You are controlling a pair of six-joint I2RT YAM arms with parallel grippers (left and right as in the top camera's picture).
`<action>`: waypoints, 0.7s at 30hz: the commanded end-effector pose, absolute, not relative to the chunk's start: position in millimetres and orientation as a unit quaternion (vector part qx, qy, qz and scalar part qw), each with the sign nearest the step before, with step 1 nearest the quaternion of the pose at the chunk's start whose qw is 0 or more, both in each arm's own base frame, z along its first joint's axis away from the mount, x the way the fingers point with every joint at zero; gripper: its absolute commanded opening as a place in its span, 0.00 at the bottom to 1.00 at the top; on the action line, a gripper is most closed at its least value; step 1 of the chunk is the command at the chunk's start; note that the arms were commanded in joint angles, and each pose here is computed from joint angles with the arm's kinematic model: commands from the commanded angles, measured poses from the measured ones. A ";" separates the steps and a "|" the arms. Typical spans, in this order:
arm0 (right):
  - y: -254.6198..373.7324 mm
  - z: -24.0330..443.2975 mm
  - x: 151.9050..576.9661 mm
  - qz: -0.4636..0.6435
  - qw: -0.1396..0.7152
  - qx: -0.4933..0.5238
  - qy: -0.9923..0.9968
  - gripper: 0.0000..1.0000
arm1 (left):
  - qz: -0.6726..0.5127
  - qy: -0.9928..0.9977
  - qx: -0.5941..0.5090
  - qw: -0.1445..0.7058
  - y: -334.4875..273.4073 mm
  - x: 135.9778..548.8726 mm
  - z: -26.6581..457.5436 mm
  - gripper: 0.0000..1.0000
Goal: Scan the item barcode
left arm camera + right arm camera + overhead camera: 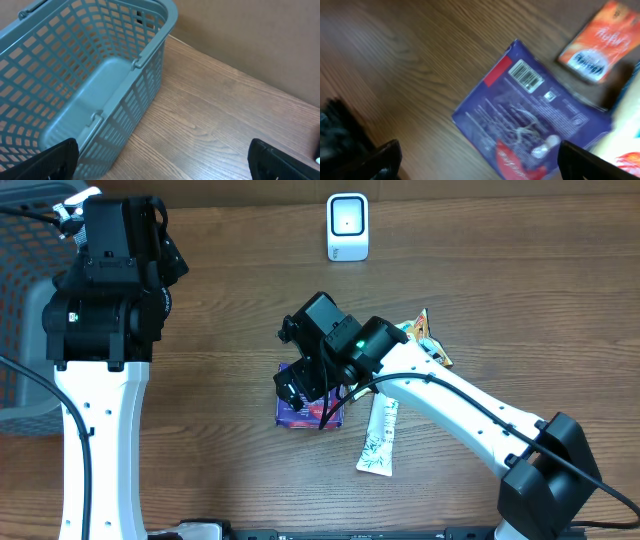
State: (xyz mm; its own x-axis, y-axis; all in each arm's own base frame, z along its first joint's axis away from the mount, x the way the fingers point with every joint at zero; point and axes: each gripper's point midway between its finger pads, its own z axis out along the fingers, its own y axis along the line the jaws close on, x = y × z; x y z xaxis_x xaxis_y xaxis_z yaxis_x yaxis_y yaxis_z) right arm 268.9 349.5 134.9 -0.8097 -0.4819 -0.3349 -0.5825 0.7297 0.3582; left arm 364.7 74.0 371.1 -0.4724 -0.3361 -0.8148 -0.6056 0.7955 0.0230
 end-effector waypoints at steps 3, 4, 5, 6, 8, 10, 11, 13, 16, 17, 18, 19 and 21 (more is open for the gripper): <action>317.3 106.8 270.5 0.201 0.042 -0.084 0.975 1.00 | 0.164 0.836 -0.290 0.436 79.5 363.4 375.8 1.00; 313.8 106.2 272.0 0.200 0.037 -0.061 0.977 1.00 | 0.164 0.836 -0.290 0.436 79.5 363.4 375.8 1.00; 312.0 106.1 273.7 0.200 0.034 -0.046 0.978 1.00 | 0.164 0.836 -0.290 0.436 79.5 363.4 375.8 1.00; 311.0 106.2 275.2 0.200 0.034 -0.036 0.978 1.00 | 0.164 0.836 -0.290 0.436 79.5 363.4 375.8 1.00; 308.2 105.9 277.4 0.200 0.031 -0.018 0.979 1.00 | 0.164 0.836 -0.290 0.436 79.8 363.2 375.9 1.00; 304.4 102.4 276.4 0.196 0.022 0.005 0.980 1.00 | 0.168 0.835 -0.291 0.436 80.8 362.6 376.2 1.00; 303.5 99.6 275.3 0.195 0.019 0.010 0.981 1.00 | 0.172 0.834 -0.292 0.436 82.1 361.7 376.4 1.00; 300.8 91.0 272.3 0.191 0.013 0.019 0.981 1.00 | 0.179 0.832 -0.294 0.435 84.0 360.3 376.7 0.99; 301.1 74.9 264.6 0.200 0.000 0.018 0.980 1.00 | 0.179 0.833 -0.294 0.434 84.0 360.2 376.5 1.00; 301.2 69.9 261.2 0.205 -0.007 0.020 0.979 1.00 | 0.179 0.833 -0.294 0.434 84.0 360.2 376.5 1.00; 301.3 65.6 258.9 0.208 -0.011 0.020 0.978 1.00 | 0.179 0.832 -0.294 0.435 84.0 360.2 376.6 1.00; 302.0 61.1 256.6 0.213 -0.014 0.019 0.977 1.00 | 0.179 0.832 -0.294 0.435 84.0 360.2 376.6 1.00; 301.7 54.5 254.2 0.217 -0.016 0.018 0.976 1.00 | 0.179 0.833 -0.294 0.434 84.0 360.2 376.5 1.00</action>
